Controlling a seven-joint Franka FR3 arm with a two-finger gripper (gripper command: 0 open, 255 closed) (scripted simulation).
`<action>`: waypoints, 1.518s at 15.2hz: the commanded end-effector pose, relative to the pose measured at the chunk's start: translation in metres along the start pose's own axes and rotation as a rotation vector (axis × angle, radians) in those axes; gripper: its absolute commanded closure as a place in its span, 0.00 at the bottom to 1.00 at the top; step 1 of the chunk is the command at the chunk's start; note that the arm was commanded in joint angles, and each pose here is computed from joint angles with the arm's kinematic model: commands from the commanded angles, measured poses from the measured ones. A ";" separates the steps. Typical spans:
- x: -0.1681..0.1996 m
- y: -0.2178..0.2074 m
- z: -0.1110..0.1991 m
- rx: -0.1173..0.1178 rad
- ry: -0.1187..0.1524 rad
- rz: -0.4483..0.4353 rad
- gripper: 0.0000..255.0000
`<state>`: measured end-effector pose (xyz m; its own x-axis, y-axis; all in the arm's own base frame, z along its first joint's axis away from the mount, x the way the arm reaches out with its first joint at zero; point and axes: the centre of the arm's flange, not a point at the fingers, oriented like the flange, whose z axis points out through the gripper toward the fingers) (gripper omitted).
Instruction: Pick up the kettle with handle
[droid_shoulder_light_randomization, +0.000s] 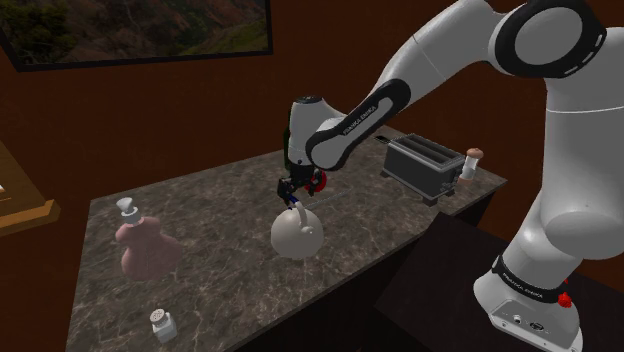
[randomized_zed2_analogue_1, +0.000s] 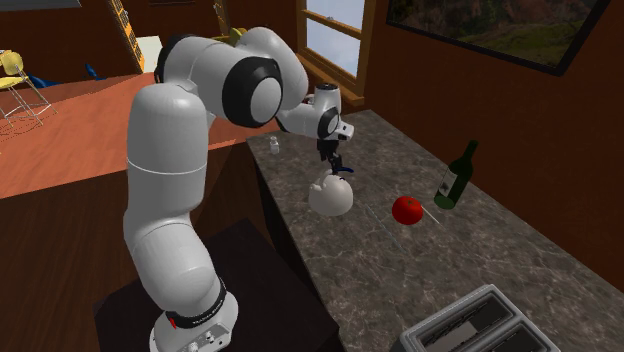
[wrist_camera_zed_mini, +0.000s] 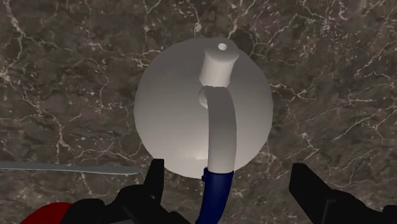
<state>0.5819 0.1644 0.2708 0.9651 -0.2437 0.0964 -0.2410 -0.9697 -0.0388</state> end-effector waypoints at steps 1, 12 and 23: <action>-0.001 0.000 0.011 0.001 0.000 0.001 0.00; -0.003 0.000 0.029 0.001 0.001 0.001 1.00; 0.000 0.000 -0.002 0.001 0.000 0.001 1.00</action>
<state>0.5811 0.1635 0.2673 0.9648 -0.2450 0.0953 -0.2424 -0.9694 -0.0388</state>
